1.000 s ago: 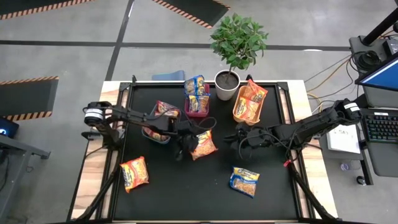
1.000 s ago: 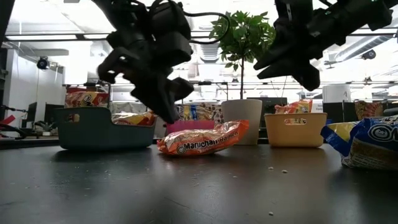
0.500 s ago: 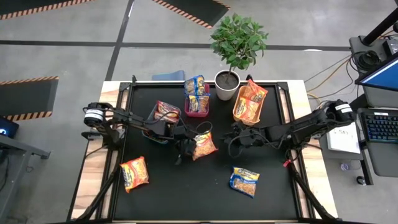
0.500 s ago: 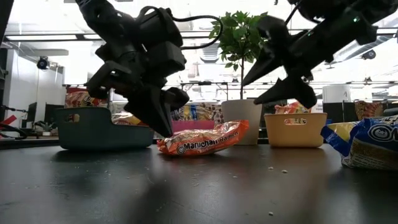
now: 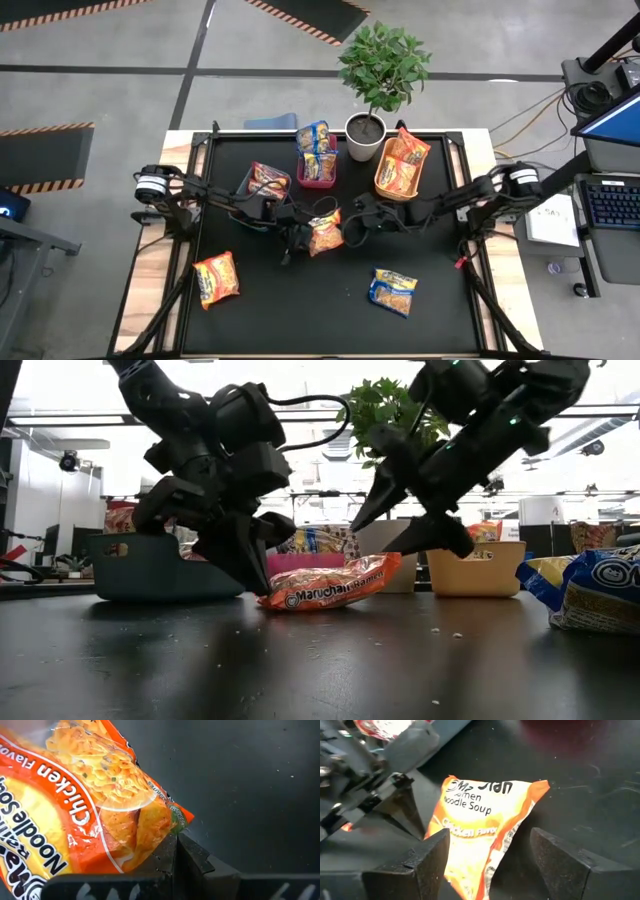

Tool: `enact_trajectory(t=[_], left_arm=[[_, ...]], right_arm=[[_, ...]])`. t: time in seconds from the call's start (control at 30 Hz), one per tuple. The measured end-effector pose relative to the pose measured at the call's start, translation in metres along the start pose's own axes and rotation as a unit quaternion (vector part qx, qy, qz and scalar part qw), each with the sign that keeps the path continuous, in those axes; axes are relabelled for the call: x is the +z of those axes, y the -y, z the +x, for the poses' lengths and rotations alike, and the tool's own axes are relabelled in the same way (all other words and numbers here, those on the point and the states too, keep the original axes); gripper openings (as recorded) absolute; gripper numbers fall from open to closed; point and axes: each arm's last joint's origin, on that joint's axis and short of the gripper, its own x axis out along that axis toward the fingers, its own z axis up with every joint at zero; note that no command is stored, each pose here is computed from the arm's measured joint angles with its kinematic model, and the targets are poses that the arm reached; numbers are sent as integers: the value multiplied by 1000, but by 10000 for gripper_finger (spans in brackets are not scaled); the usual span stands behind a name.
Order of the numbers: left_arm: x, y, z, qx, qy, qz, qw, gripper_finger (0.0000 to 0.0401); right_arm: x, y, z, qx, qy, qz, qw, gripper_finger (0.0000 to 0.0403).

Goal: Sort Maruchan noodles
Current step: Put the right orange noodle pack into the yellow bin

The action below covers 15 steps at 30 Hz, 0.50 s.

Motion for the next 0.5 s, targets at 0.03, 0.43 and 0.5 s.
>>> enact_trajectory(t=[0.03,0.43,0.5], left_arm=[[0,0,0,0,1,-1,1000,0],[1,-1,0,4,14,4,1000,0],[2,-1,1,5,17,5,1000,0]], right_arm=[[1,1,3,-2,-4,0,1000,264],[-6,14,34,-23,-50,-18,998,248],[-8,14,38,-19,-57,-23,998,245]])
